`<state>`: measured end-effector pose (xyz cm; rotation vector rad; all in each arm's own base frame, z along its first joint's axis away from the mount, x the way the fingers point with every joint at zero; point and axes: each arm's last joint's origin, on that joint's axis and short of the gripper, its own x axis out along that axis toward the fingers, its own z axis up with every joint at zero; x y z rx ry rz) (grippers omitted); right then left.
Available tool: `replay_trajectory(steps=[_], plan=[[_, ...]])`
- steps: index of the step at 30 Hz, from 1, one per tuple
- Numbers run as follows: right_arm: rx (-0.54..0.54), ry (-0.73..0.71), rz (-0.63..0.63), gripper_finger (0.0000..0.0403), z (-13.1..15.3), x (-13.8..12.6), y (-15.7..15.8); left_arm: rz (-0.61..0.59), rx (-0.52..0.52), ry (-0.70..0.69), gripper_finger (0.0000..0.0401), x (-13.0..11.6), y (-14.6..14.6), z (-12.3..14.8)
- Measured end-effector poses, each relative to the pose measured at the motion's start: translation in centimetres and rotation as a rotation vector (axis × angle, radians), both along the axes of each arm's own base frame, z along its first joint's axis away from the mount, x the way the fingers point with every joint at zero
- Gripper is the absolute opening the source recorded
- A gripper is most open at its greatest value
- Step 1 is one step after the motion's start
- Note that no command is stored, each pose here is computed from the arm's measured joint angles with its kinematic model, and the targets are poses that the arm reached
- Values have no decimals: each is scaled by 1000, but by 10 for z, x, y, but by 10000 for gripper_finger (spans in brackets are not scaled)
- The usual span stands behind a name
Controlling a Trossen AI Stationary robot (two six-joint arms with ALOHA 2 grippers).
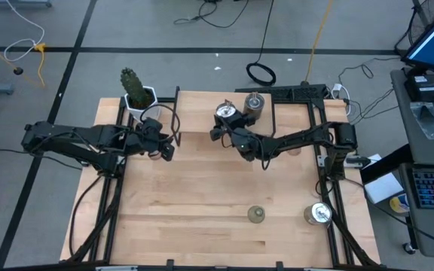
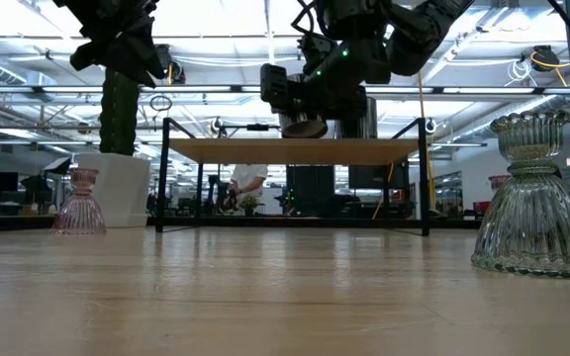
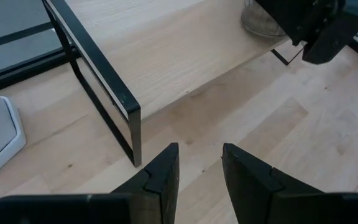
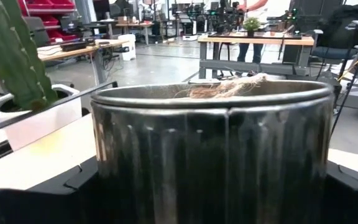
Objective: Pick & Place candle stick holders
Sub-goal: Put the top brown scented candle on the shelf
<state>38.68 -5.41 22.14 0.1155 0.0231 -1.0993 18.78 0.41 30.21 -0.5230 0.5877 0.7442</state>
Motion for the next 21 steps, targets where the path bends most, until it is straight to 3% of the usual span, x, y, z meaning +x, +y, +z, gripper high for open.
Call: replay_trajectory(steps=[8,12,21], plan=[[8,8,-9,345,-2,-1,-6,5,6,0,122,0,0,0],[49,-9,46,345,-4,0,-10,6,7,0,122,0,0,0],[47,4,43,384,-5,-1,-10,6,6,-1,122,0,0,0]])
